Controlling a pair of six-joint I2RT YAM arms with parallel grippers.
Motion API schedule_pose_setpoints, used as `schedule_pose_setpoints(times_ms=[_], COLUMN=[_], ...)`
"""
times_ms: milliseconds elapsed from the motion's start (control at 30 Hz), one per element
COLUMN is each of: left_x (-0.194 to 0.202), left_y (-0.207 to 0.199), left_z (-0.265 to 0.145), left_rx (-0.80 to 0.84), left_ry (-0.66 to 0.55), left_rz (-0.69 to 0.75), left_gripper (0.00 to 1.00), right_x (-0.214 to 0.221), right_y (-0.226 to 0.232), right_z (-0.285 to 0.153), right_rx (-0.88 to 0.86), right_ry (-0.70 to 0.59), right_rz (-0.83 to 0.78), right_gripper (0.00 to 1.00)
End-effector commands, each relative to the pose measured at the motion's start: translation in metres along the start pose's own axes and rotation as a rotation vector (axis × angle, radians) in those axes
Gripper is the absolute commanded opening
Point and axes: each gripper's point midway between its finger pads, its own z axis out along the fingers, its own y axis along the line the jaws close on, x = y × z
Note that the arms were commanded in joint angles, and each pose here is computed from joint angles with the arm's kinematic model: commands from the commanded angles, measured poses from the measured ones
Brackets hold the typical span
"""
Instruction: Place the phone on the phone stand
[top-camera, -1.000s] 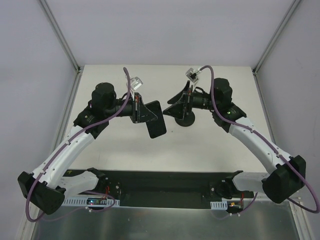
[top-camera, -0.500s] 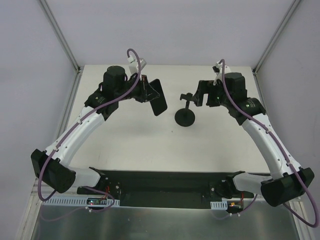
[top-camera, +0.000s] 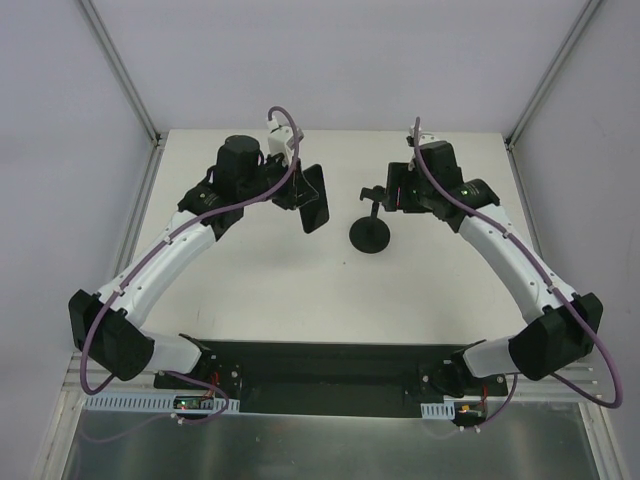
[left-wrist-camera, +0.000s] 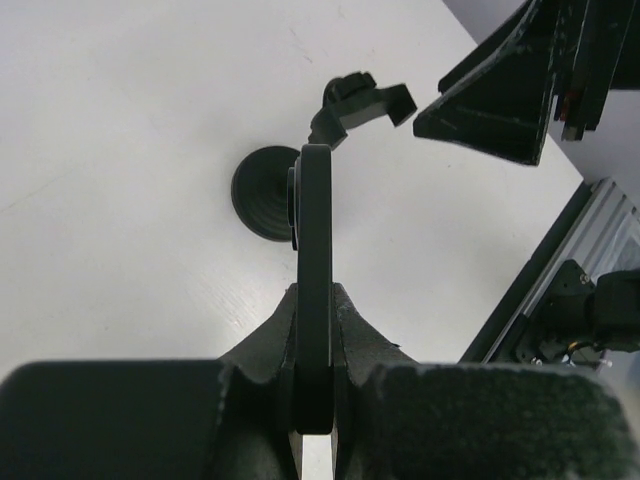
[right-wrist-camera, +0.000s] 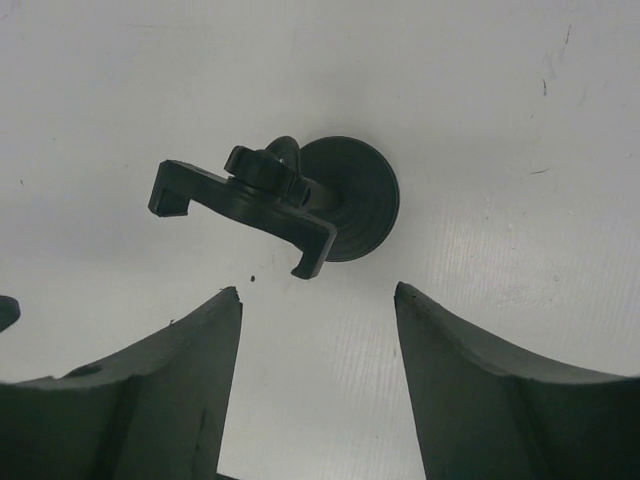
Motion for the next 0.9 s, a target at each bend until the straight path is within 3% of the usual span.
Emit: schedule_pose_setpoints(times_ms=[0, 433, 533, 633, 667, 867], left_x=[-0.011, -0.004, -0.002, 0.001, 0.0, 0.004], left_y=[-0.013, -0.013, -0.016, -0.022, -0.025, -0.067], left_z=[-0.014, -0.02, -0.019, -0.02, -0.021, -0.038], left_rx=[0.037, 0.033, 0.05, 0.092, 0.107, 0.346], left_ry=[-0.079, -0.096, -0.095, -0.087, -0.092, -0.086], left_rz=[0.096, 0.072, 0.072, 0.091, 0.101, 0.181], left_gripper=[0.0, 0.0, 0.0, 0.0, 0.0, 0.0], right_x=[-0.014, -0.013, -0.013, -0.013, -0.012, -0.01], right_y=[0.001, 0.007, 0.007, 0.012, 0.019, 0.065], right_z=[0.006, 0.022, 0.027, 0.031, 0.032, 0.016], right_rx=[0.033, 0.063, 0.075, 0.059, 0.042, -0.157], right_ry=[-0.027, -0.001, -0.004, -0.003, -0.003, -0.038], right_rz=[0.002, -0.027, -0.036, -0.073, -0.091, -0.257], right_gripper=[0.61, 0.44, 0.35, 0.15, 0.02, 0.01])
